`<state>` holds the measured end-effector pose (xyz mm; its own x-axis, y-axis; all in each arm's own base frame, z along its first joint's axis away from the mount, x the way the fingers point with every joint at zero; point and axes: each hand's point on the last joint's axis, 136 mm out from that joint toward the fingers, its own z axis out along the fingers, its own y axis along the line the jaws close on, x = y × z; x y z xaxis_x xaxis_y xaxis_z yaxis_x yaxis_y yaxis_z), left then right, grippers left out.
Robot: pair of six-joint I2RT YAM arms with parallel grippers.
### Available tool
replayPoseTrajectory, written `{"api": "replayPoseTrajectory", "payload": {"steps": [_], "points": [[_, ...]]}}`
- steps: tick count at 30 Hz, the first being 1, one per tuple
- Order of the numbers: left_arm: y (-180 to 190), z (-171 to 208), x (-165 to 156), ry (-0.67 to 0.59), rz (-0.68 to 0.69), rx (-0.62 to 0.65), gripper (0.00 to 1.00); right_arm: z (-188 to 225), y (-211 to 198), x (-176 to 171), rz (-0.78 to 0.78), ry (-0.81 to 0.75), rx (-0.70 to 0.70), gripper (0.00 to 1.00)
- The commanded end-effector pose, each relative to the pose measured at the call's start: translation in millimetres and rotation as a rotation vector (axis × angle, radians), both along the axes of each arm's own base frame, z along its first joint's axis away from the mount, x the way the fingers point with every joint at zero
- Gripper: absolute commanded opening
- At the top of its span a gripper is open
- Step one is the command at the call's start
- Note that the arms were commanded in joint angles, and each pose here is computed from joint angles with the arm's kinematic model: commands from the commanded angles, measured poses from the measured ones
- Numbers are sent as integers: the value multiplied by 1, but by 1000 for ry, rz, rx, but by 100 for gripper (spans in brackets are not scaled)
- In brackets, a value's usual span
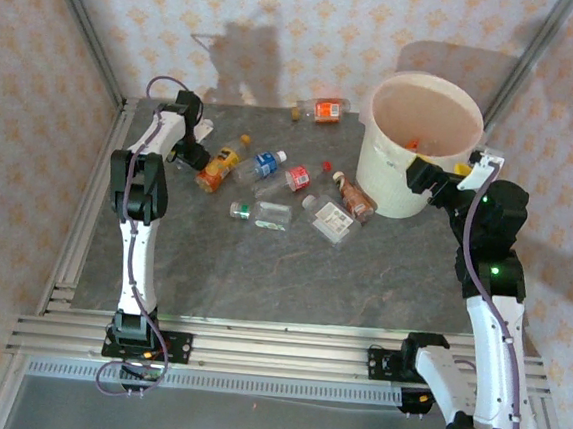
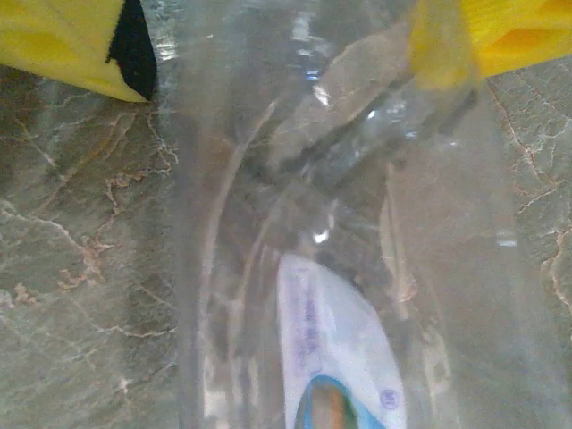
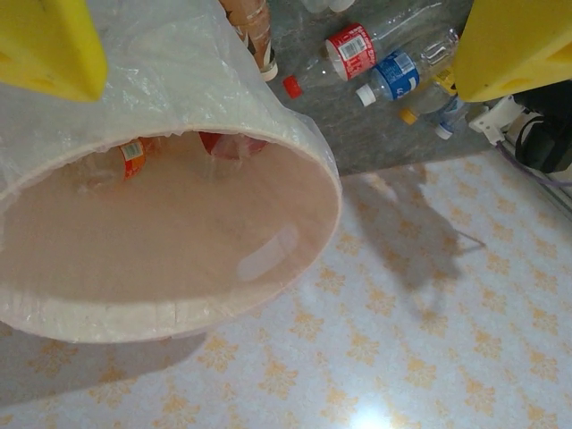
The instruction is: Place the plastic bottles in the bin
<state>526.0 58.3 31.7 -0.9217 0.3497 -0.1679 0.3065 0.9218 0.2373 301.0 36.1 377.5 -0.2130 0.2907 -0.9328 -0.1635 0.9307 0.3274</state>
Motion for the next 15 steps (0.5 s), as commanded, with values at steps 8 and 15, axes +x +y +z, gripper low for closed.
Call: {"api": "replayPoseTrajectory", "payload": {"steps": [8,15], "points": [[3,36,-20,-77,63,-26,43,13,9,-6,43,-39,32,99],[-12,116,-20,-351,171,-161,35,19,26,-10,149,-99,54,99]]}}
